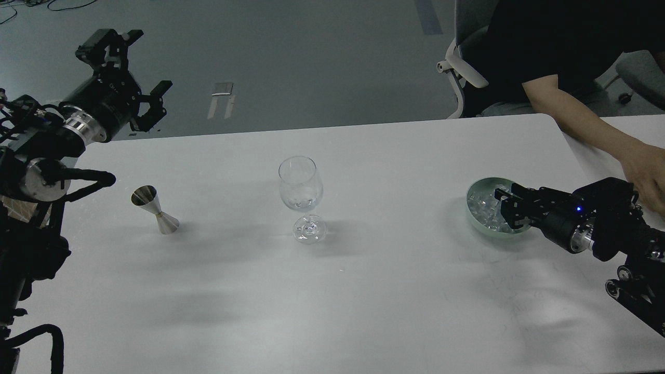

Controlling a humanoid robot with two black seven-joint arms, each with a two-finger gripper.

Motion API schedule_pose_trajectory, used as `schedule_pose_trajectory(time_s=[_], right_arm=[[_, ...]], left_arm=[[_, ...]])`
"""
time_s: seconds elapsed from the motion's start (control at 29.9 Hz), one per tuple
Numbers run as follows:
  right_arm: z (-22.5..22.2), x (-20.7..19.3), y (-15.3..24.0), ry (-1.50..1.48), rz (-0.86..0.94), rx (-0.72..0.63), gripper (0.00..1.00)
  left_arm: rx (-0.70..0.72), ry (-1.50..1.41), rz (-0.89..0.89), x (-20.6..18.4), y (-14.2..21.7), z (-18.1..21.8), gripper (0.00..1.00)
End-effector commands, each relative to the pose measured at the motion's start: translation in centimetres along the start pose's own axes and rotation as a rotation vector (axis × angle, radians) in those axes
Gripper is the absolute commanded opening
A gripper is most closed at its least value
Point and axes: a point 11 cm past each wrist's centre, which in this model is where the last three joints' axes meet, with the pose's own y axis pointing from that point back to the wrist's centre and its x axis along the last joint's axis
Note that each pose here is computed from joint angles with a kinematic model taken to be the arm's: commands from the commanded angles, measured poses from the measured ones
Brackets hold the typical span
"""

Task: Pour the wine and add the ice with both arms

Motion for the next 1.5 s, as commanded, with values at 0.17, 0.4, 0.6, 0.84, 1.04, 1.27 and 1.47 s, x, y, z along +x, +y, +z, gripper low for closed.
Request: schedule_pose_trajectory(time_s=[0.17, 0.4, 0.6, 0.84, 1.04, 1.27, 1.47], right_arm=[[-0.4, -0.1, -0.7, -0.015, -0.011, 0.002, 0.43], [-0.4, -0.1, -0.7, -0.020, -0.012, 0.002, 0.45], [-0.4, -0.1, -0.7, -0.021, -0.012, 0.003, 0.47], [-0.7, -0.5, -1.1, -0.032, -0.014, 0.002, 0.47], [-0.9, 0.3, -1.6, -0.030, -0.001, 0.007, 0.47], [-1.1, 0.1, -1.7, -0.037, -0.023, 0.013, 0.47], [-1.2, 0.3, -1.7, -0.040, -0.019, 0.019, 0.47]], left_arm=[[0.001, 0.000, 0.000, 0.0, 0.0, 0.0, 0.98], [-0.001, -0.001, -0.003, -0.1, 0.0, 0.0, 0.98], [-0.001, 0.000, -0.004, -0.2, 0.0, 0.0, 0.98], [-0.002, -0.002, -0.004, -0.1, 0.0, 0.1, 0.98], [-0.002, -0.002, -0.004, -0.1, 0.0, 0.1, 0.98], [-0.002, -0.002, -0.004, -0.1, 0.0, 0.1, 0.98], [-0.005, -0.002, -0.003, -0.1, 0.0, 0.2, 0.98]])
